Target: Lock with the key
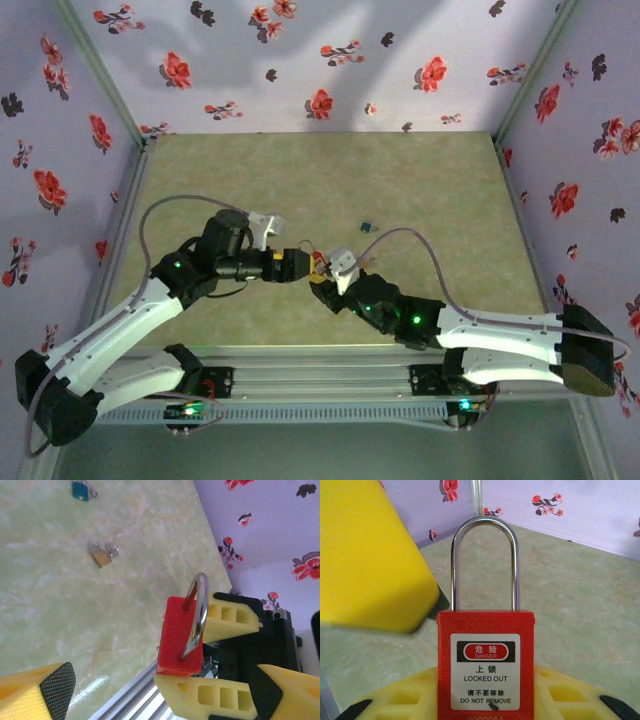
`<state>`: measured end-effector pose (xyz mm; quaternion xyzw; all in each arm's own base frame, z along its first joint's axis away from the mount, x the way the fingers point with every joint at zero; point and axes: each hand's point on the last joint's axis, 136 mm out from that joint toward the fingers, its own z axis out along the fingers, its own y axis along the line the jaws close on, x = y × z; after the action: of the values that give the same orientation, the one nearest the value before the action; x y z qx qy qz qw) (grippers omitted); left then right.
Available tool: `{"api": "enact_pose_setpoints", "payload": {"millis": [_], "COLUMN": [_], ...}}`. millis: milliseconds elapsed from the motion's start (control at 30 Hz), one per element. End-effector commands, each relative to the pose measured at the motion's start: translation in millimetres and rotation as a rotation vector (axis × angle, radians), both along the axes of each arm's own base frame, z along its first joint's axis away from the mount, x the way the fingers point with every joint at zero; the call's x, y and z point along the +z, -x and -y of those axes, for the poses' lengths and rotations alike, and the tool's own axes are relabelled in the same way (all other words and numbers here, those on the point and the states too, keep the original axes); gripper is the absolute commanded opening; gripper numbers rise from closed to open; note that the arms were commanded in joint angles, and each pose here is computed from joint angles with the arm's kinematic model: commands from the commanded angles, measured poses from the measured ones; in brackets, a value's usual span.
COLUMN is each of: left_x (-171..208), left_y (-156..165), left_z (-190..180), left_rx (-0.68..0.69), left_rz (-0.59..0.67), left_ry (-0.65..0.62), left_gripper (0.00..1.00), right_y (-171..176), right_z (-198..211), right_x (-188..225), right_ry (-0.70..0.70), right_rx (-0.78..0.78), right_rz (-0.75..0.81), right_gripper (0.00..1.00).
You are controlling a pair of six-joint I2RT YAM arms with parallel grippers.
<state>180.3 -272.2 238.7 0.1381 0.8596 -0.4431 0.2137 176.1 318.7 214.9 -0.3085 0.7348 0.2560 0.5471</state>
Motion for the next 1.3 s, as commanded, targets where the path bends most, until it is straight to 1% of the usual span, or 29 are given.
{"api": "enact_pose_setpoints", "payload": {"millis": [0, 100, 333, 467, 567, 1000, 1267], "left_x": [1.3, -3.2, -12.2, -16.9, -17.9, -22.2, -22.1], "left_y": [6.1, 5.5, 7.2, 8.2, 8.0, 10.0, 10.7], "left_z": [12.8, 17.5, 18.7, 17.7, 18.1, 21.3, 21.2], "left_rx": [-0.045, -0.053, -0.068, -0.07, -0.069, -0.089, -0.096], "left_rz": [-0.025, -0.041, -0.058, -0.065, -0.068, -0.084, -0.078], "left_ry": [0.034, 0.018, -0.015, -0.025, -0.027, -0.023, -0.023], "left_gripper": [0.93, 0.91, 0.78, 0.68, 0.57, 0.35, 0.24], "right_y": [5.0, 7.4, 8.7, 9.0, 9.1, 9.1, 8.8], "right_z": [-12.5, -18.3, -21.4, -20.7, -22.0, -22.8, -26.1], "right_x": [11.9, 9.6, 9.3, 9.9, 9.5, 9.0, 4.8], "right_ry": [0.005, 0.027, 0.043, 0.043, 0.047, 0.051, 0.058], "right_rx": [0.044, 0.057, 0.061, 0.064, 0.067, 0.067, 0.069], "right_rz": [0.019, 0.019, 0.024, 0.026, 0.023, 0.018, 0.008], "right_gripper": [0.0, 0.0, 0.0, 0.0, 0.0, 0.0, 0.0]}}
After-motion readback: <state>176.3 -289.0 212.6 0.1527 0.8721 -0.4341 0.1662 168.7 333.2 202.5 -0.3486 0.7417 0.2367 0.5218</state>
